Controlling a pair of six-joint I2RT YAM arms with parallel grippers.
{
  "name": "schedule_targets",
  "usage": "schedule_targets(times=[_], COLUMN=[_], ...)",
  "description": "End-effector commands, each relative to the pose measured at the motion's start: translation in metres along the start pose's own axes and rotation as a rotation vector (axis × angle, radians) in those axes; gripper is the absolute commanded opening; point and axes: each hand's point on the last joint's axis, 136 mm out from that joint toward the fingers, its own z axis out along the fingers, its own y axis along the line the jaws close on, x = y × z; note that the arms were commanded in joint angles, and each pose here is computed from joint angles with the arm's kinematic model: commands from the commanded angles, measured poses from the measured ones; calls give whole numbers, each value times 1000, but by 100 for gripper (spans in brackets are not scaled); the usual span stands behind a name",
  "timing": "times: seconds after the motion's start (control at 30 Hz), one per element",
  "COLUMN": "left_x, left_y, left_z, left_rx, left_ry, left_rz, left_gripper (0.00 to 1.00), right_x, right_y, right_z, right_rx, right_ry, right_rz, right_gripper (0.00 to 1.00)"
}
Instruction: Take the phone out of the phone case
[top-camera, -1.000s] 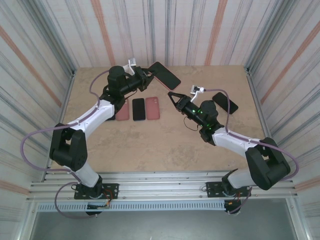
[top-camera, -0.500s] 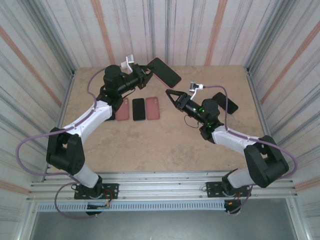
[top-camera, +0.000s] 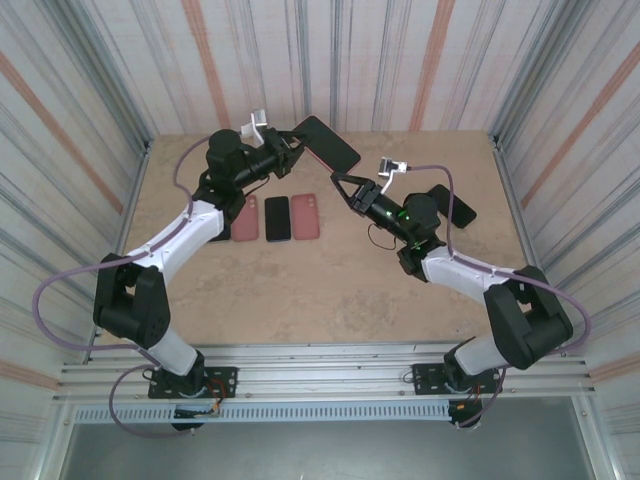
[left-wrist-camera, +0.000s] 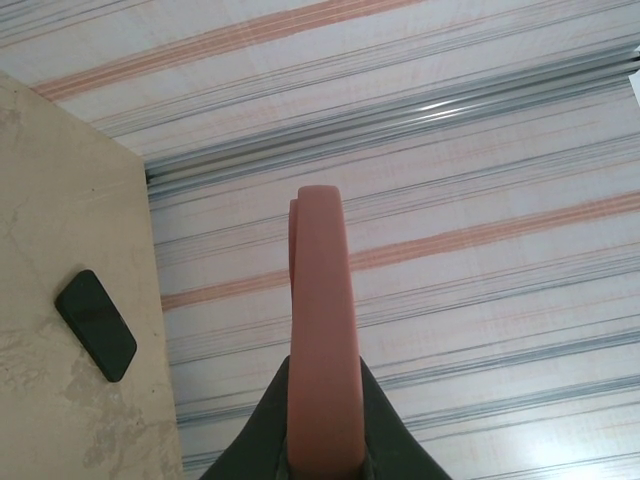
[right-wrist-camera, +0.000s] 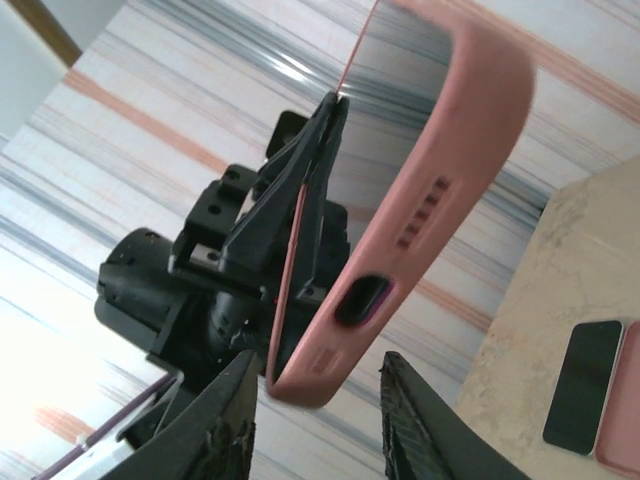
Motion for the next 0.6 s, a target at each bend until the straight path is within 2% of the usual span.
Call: schedule_targets(times=[0.0, 0.2, 0.57], left_x=[-5, -7, -13], left_y=[-33, -37, -28], left_z=[-4, -4, -5], left_rx=[97, 109, 87], left_ry=[-5, -9, -25], left_rz=[41, 38, 28], left_gripper=[0, 0, 0], right_x=[-10, -8, -3], right_y=[12, 6, 8], right_z=[8, 11, 7], right_rx=[-47, -44, -49], right_ry=[-14, 4, 22], right_rz=[-5, 0, -17], right_gripper=[30, 23, 24])
